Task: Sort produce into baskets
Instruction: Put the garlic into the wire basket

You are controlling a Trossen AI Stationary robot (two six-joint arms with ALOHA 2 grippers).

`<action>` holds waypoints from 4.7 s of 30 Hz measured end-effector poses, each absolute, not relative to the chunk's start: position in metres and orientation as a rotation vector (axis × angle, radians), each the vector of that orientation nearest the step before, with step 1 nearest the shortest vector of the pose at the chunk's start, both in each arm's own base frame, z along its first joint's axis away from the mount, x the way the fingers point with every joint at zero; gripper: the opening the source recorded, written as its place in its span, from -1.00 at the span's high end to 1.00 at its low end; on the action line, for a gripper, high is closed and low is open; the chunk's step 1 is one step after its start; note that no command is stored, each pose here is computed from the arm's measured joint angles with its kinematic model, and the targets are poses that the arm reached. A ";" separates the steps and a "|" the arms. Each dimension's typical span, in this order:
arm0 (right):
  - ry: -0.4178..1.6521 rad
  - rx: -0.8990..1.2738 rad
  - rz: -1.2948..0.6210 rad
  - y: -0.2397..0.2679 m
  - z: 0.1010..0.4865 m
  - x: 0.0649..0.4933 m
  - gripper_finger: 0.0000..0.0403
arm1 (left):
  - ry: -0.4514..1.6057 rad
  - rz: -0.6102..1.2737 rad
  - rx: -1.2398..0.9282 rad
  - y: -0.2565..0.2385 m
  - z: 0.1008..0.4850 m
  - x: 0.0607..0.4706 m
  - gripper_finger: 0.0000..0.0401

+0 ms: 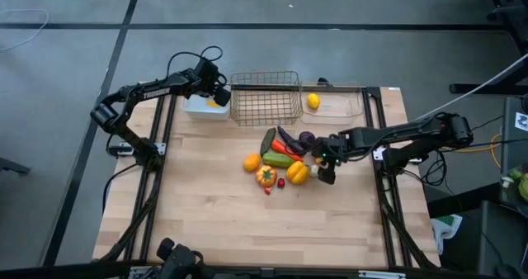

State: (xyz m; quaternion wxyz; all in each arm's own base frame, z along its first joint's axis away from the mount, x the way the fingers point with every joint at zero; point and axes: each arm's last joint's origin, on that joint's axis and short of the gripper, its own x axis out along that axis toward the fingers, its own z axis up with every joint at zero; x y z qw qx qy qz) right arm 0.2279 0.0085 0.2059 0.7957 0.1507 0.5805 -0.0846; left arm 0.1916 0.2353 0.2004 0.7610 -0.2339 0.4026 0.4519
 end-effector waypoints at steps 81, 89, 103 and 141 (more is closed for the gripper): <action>0.697 -0.255 -0.307 -0.006 0.271 0.277 0.00 | 0.872 0.986 -0.511 0.235 0.201 0.192 -0.15; 0.515 -0.275 -0.390 -0.049 0.289 0.285 0.00 | 0.872 0.986 -0.510 0.236 0.201 0.192 -0.15; 0.550 -0.196 -0.534 -0.122 0.259 0.294 0.00 | 0.869 0.985 -0.507 0.236 0.201 0.192 -0.15; 0.711 -0.196 -0.573 -0.135 0.206 0.316 -0.03 | 0.868 0.986 -0.509 0.236 0.201 0.192 -0.15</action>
